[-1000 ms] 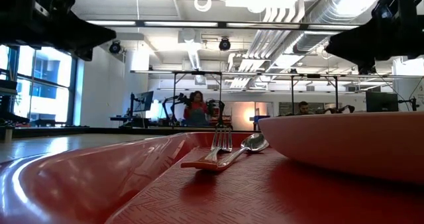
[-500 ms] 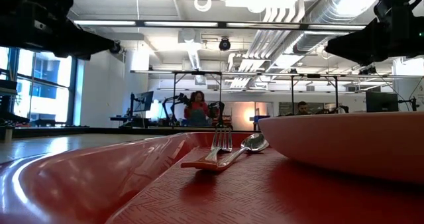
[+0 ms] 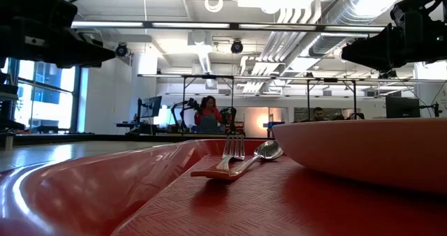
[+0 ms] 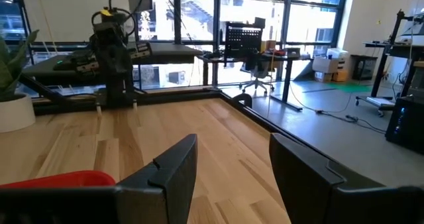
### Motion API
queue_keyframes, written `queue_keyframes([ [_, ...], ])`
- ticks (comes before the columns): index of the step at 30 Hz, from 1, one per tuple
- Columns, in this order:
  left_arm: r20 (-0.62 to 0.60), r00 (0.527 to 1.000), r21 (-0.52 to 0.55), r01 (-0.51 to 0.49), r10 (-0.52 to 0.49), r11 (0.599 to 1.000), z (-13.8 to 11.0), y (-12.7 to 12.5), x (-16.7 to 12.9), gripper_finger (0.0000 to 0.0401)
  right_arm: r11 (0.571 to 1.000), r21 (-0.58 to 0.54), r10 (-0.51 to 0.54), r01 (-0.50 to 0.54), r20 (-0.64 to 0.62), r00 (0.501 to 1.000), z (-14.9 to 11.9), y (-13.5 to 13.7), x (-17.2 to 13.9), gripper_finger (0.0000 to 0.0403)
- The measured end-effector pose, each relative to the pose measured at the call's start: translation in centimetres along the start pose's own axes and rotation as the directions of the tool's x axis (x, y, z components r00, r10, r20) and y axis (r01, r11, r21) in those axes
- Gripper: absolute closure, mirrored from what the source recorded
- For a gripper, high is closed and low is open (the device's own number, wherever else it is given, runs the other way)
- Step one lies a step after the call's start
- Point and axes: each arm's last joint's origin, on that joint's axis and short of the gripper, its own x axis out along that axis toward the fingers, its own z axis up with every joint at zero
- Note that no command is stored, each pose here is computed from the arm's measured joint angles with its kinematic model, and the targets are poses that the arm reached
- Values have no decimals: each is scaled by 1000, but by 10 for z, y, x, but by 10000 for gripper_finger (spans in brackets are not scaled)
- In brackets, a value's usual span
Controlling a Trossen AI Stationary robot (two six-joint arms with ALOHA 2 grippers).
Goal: Pick and place plate/cup/fork/spoon on tray
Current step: Return to Home Position
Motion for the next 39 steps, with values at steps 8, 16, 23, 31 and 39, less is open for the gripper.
queue_keyframes([
  [8,-13,1000,-79,-18,17,997,-3,7,-1,400,1000,0,1,-1,0,1000,0,0,0,224],
  [16,-26,998,-84,-63,61,994,-3,9,-1,401,1000,0,2,-2,0,1000,0,0,0,224],
  [23,-26,998,-84,-63,61,994,-3,9,-1,401,1000,0,5,-5,0,1000,0,0,0,224],
  [31,-26,998,-85,-63,61,994,-3,9,-1,400,1000,0,4,-4,0,1000,0,0,0,224],
  [39,-26,998,-85,-63,61,994,-3,9,-1,398,1000,0,4,-4,0,1000,0,0,0,224],
])
